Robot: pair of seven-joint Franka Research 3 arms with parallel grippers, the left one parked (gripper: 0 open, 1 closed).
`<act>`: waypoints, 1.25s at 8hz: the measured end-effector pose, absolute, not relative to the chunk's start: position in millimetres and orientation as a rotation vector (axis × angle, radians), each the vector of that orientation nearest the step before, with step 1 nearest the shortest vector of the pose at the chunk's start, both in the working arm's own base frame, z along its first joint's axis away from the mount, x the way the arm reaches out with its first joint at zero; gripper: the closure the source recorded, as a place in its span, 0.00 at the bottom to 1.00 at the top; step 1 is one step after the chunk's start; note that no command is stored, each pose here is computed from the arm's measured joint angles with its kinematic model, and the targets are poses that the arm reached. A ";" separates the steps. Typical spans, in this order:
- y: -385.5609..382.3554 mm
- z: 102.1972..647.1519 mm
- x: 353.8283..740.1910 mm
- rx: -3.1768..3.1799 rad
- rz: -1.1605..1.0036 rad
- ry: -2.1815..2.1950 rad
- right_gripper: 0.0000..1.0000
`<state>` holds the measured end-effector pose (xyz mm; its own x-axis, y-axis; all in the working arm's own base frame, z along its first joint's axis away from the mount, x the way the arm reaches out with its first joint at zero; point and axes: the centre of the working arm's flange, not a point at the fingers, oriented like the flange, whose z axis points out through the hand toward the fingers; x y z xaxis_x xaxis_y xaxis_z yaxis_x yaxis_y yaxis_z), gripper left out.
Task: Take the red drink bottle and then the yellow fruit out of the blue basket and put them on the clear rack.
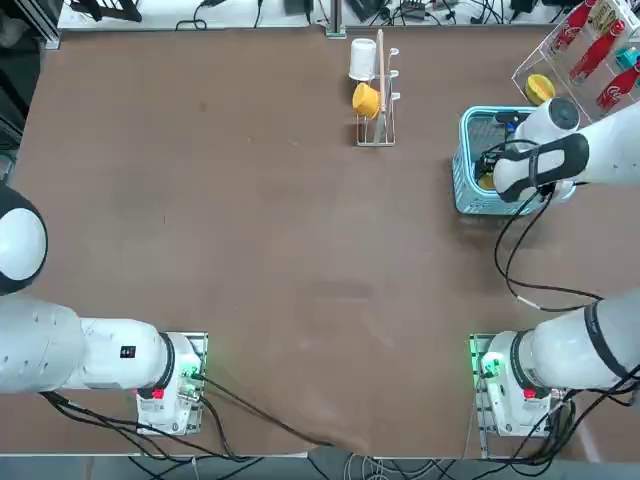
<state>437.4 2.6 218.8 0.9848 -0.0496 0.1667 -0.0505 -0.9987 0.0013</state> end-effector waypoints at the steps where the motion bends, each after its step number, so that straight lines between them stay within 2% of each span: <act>1: 2.5 234.7 443.2 3.126 0.233 -0.080 0.14; 10: -10.6 419.0 510.5 3.037 -0.088 0.062 0.14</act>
